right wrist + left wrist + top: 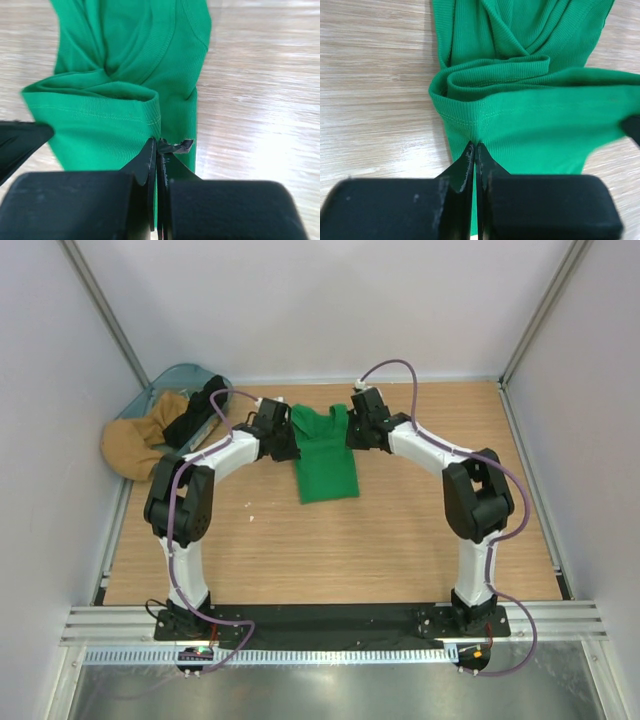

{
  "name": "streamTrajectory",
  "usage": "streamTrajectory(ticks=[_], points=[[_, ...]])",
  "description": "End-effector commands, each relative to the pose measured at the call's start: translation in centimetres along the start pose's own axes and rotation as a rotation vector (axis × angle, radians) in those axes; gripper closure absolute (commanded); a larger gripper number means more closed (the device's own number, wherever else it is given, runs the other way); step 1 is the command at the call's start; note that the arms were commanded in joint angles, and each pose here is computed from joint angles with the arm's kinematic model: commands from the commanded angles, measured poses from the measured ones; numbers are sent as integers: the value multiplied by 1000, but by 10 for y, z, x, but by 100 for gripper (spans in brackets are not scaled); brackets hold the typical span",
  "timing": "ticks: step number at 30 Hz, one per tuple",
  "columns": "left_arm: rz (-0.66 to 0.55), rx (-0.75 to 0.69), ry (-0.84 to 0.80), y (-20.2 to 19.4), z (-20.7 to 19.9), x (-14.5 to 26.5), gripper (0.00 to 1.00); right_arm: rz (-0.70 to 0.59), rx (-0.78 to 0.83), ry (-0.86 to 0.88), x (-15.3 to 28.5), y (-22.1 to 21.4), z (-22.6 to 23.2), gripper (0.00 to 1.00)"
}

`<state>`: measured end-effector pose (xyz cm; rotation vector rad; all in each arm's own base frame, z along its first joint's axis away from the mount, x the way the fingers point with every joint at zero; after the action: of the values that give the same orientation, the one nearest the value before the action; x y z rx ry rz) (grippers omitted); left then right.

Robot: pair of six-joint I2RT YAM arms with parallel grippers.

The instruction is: Fold and stack the tank tops

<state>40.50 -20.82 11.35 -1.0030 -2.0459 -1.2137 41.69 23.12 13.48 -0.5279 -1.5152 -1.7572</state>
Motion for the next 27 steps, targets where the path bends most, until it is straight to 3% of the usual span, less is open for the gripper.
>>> streamTrajectory(ticks=[1,9,16,18,20,22,27], points=[[-104,-58,-58,22,-20,22,100,-148,-2,4,31,31,2,99],[-110,-70,-53,28,-24,11,100,-109,-1,-59,15,27,-3,99],[-87,-74,63,30,-12,-14,98,-73,-8,-120,-19,27,-10,99],[-55,-76,89,24,-5,-24,90,-38,-19,-152,-29,20,-16,85],[-40,-77,84,20,-4,-26,68,-56,-29,-149,-24,22,-17,63],[-39,-75,86,17,-2,-22,51,-77,-36,-143,-20,16,-19,51],[-85,-72,34,15,-8,9,35,-77,-53,-100,11,5,-20,47]])
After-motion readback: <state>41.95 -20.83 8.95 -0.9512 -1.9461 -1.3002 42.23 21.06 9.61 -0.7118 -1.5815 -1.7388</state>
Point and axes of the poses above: each gripper's point midway between its finger pads, its own x axis back along the fingers, its own z axis along the line the jaws close on, y = z × x, the point moved 6 cm from there along x, back along the fingers, and after that the axes turned 4 degrees about x, right-handed, at the moved point
